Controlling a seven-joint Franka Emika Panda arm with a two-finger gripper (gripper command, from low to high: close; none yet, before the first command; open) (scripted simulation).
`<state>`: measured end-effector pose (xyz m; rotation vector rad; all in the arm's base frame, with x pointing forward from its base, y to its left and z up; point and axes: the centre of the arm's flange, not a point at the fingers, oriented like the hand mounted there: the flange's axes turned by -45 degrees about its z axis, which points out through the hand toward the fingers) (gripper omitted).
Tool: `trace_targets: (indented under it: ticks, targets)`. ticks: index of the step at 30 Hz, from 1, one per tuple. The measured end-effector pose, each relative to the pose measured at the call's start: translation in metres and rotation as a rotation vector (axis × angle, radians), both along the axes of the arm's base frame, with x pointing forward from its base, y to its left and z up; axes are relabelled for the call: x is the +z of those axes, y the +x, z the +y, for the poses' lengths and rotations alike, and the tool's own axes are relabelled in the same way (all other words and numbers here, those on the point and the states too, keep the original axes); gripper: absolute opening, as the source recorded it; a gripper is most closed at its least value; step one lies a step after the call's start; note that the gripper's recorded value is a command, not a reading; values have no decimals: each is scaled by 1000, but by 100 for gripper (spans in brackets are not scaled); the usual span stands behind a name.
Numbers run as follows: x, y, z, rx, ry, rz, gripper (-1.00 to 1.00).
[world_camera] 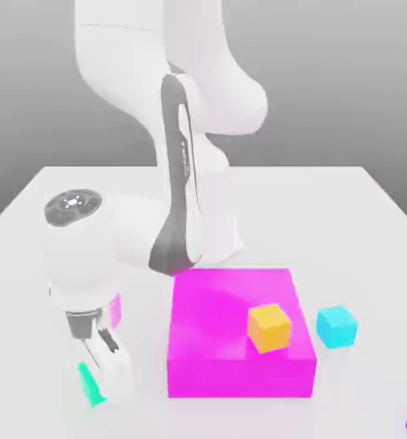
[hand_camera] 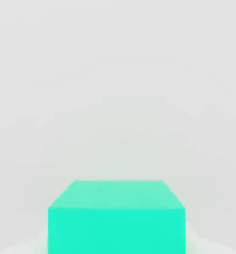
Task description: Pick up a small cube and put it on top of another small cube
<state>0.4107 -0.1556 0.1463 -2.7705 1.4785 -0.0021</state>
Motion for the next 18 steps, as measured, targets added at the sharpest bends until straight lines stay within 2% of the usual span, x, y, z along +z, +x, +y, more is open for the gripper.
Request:
trace_targets:
  ticks: [4, 10, 16, 18]
  targets:
    - [44, 1, 6, 11, 0, -1, -100]
    - [110, 17, 135, 233, 12, -9, -100]
    - [164, -10, 228, 379, 6, -3, -100]
    - [159, -17, 244, 409, 0, 0, -100]
